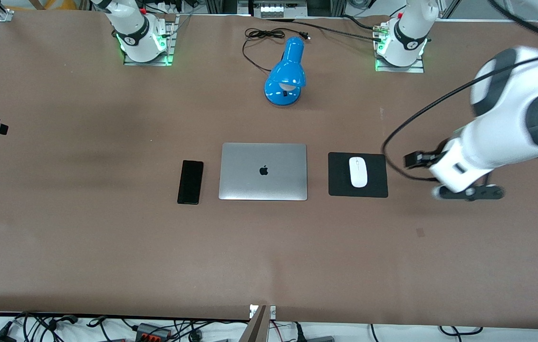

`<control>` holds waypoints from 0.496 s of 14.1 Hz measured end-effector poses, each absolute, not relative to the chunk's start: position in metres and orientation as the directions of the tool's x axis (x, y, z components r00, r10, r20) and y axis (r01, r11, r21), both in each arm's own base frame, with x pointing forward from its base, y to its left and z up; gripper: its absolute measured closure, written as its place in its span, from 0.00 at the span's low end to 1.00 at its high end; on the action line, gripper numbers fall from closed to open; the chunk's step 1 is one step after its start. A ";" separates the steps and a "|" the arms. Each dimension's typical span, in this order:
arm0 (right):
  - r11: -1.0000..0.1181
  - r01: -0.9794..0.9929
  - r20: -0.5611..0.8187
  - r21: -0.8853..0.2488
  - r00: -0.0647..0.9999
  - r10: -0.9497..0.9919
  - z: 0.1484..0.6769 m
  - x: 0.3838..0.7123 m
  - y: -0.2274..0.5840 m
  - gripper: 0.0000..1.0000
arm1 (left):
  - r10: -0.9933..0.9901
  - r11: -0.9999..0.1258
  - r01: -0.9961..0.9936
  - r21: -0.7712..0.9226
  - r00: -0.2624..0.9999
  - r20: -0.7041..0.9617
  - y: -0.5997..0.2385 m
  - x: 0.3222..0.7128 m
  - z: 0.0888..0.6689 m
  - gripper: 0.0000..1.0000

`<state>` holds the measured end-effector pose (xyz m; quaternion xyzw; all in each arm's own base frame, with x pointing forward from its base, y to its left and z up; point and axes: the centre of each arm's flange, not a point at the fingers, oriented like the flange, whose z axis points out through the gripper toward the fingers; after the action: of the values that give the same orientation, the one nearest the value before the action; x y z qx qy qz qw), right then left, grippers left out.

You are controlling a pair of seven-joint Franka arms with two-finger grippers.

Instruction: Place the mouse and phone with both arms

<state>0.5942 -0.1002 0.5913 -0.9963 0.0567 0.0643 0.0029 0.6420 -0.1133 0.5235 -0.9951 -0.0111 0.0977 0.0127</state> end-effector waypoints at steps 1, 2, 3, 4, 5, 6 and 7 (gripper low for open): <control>-0.993 -0.116 -0.115 0.002 0.987 -0.115 0.592 0.591 -0.101 0.00 | 0.021 -1.000 0.015 -0.026 0.977 -0.212 -0.096 0.639 0.535 0.00; -0.993 -0.118 -0.105 0.002 0.987 -0.118 0.592 0.587 -0.102 0.00 | 0.006 -1.000 0.003 -0.014 0.975 -0.222 -0.079 0.636 0.544 0.00; -0.993 -0.120 -0.101 0.002 0.988 -0.120 0.592 0.583 -0.103 0.00 | -0.009 -1.000 -0.007 0.008 0.975 -0.220 -0.064 0.633 0.553 0.00; -0.992 -0.122 -0.096 0.003 0.988 -0.122 0.593 0.581 -0.104 0.00 | -0.008 -1.000 -0.001 0.031 0.976 -0.217 -0.052 0.629 0.562 0.00; -0.992 -0.125 -0.085 0.005 0.989 -0.125 0.595 0.579 -0.105 0.00 | 0.006 -0.999 0.016 0.047 0.977 -0.215 -0.039 0.624 0.569 0.00; -0.992 -0.127 -0.073 0.005 0.989 -0.127 0.597 0.579 -0.107 0.00 | 0.024 -0.998 0.034 0.048 0.978 -0.205 -0.030 0.616 0.572 0.00; -0.992 -0.128 -0.069 0.005 0.989 -0.128 0.597 0.579 -0.107 0.00 | 0.039 -0.998 0.047 0.042 0.983 -0.178 -0.024 0.609 0.574 0.00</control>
<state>0.5789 -0.1071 0.5970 -0.9973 0.0643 0.0346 -0.0005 0.6086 -0.0235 0.5737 -0.9956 -0.0218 0.0887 -0.0229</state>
